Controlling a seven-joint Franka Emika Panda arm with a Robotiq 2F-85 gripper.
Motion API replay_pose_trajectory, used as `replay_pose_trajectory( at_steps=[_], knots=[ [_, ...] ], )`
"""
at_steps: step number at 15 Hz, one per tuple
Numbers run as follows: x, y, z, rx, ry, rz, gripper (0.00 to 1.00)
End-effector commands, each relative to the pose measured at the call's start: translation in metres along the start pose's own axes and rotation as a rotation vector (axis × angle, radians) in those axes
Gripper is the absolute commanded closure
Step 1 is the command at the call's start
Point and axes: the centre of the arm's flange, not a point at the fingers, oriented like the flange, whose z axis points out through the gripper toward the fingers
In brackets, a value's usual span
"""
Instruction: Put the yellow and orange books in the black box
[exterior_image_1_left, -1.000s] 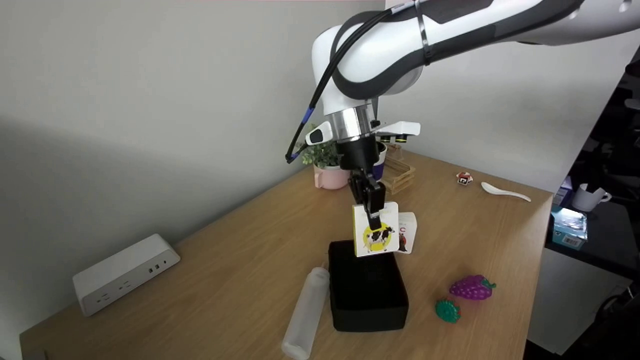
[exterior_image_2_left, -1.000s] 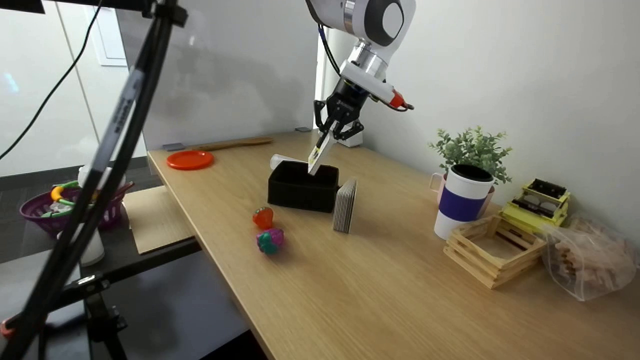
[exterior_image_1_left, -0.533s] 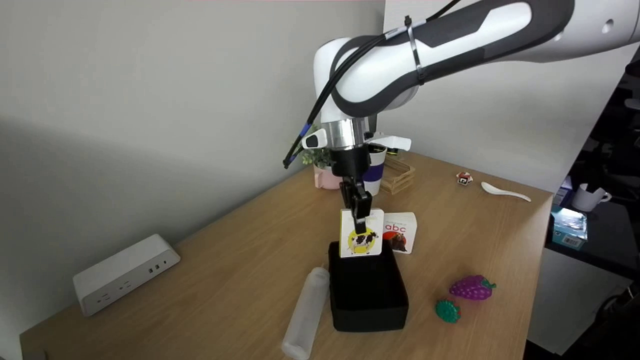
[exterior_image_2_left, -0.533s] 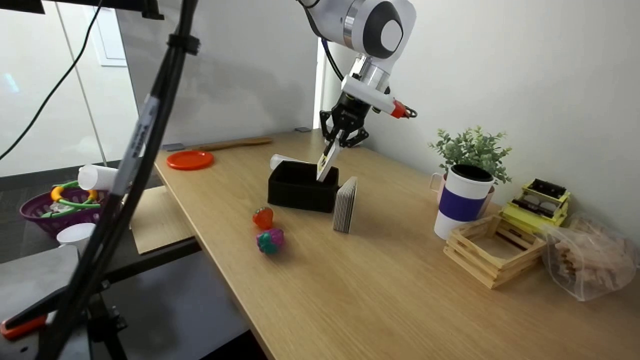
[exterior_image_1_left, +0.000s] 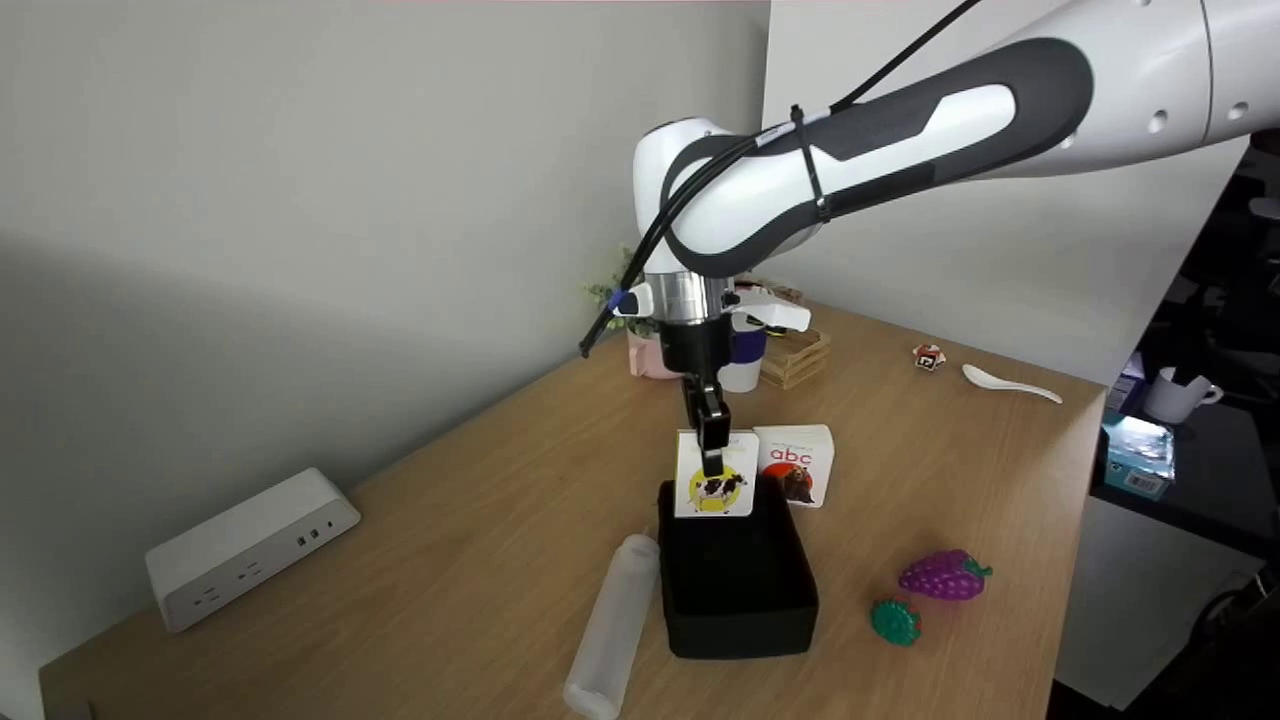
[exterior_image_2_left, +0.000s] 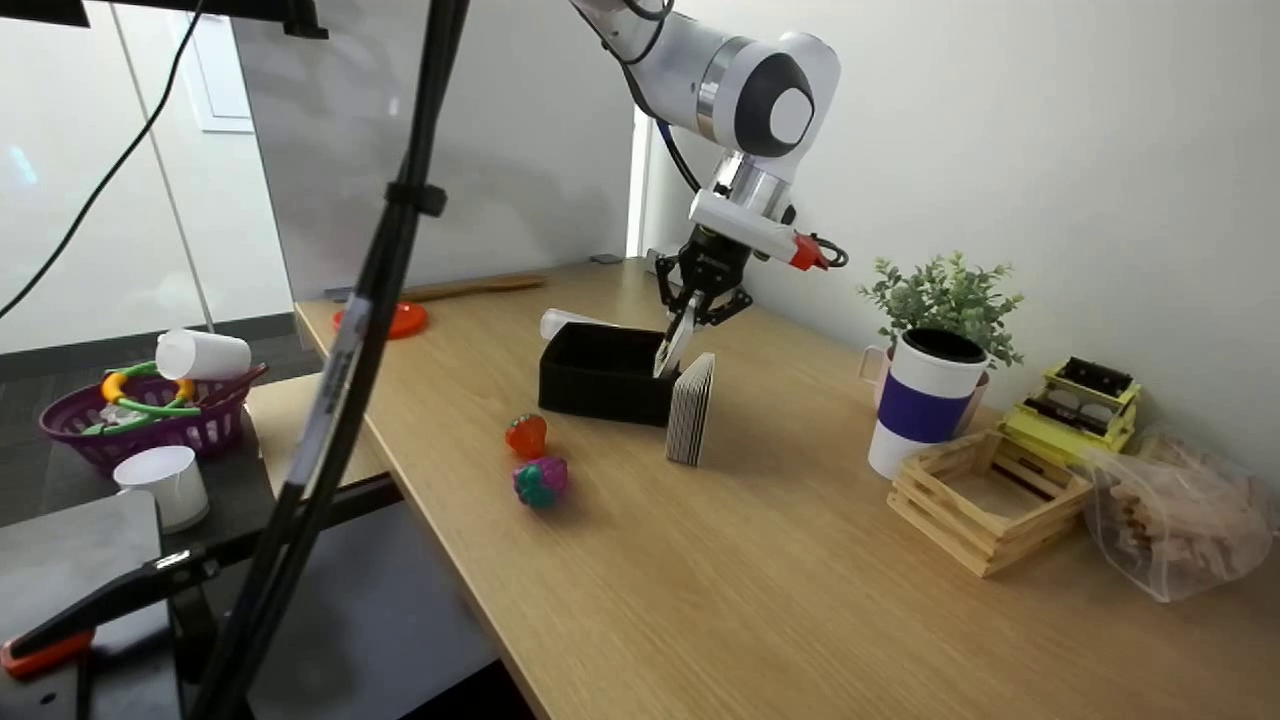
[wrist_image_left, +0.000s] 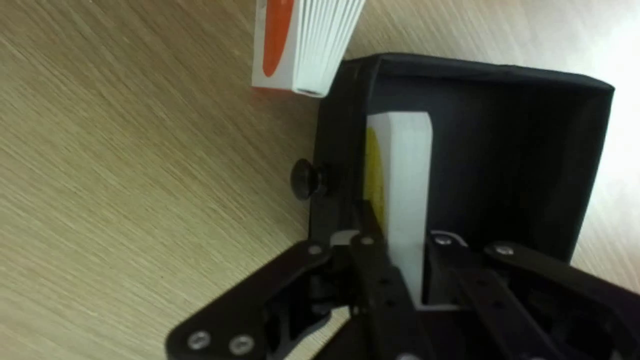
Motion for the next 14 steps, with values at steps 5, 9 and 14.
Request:
replay_pose_trajectory(
  at_steps=[5,9,14],
  knots=[
    [0.0101,0.0136,0.0024,-0.029,0.002,0.036,0.96],
    [0.0108,0.0143,0.0028,-0.032,0.001,0.039,0.96],
    [0.0116,0.0147,0.0040,-0.035,0.002,0.042,0.47]
  ],
)
